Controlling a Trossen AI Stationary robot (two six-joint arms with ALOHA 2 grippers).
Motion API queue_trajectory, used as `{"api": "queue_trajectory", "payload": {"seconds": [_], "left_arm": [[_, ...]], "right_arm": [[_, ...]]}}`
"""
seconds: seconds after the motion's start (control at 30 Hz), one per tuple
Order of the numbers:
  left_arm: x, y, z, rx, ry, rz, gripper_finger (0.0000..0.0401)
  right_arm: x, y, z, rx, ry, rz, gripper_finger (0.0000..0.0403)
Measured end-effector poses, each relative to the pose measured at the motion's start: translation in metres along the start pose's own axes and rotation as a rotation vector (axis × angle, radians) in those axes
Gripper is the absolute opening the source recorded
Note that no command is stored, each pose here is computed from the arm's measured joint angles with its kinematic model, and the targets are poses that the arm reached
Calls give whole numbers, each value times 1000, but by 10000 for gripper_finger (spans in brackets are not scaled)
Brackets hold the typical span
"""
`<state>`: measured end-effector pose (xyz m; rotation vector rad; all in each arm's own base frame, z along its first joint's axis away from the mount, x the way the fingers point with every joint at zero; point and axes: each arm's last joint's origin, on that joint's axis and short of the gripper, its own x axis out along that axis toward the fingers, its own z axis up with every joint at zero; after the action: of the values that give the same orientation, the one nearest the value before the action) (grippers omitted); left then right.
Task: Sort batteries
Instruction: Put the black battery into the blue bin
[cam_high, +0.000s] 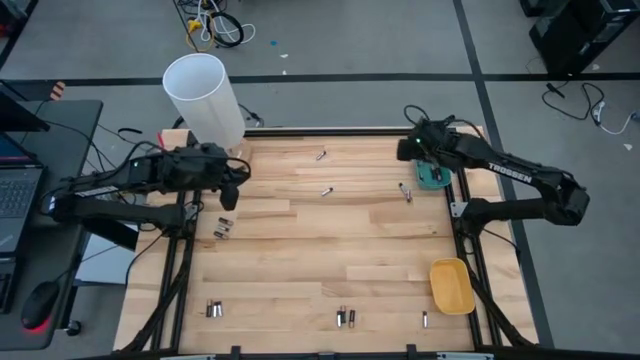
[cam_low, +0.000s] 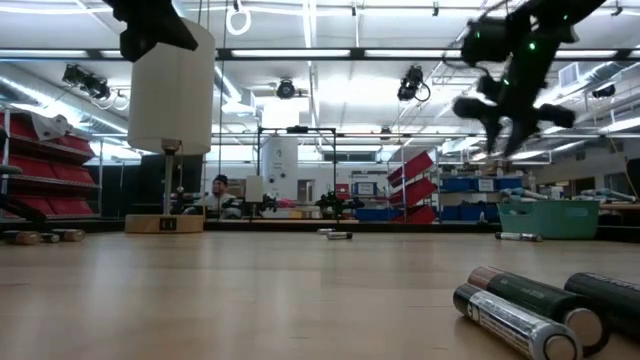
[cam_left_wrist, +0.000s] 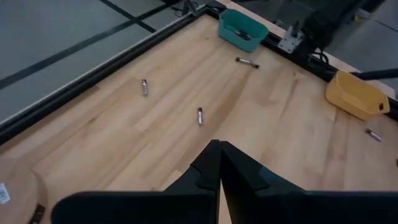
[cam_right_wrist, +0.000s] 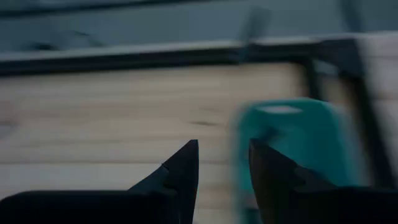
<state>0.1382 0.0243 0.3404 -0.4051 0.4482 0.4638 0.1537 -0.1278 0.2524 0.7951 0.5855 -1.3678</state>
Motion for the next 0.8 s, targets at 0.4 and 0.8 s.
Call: {"api": "queue_trajectory", "payload": {"seconds": [0.4,0.8], "left_arm": [[7,0,-4,-123,7,123,23],[-4,4,-29,-132,219,186,23]], "right_arm": [[-31,81,-21,55,-24,621,97],[-27,127,-95,-117,141,700,69]]}}
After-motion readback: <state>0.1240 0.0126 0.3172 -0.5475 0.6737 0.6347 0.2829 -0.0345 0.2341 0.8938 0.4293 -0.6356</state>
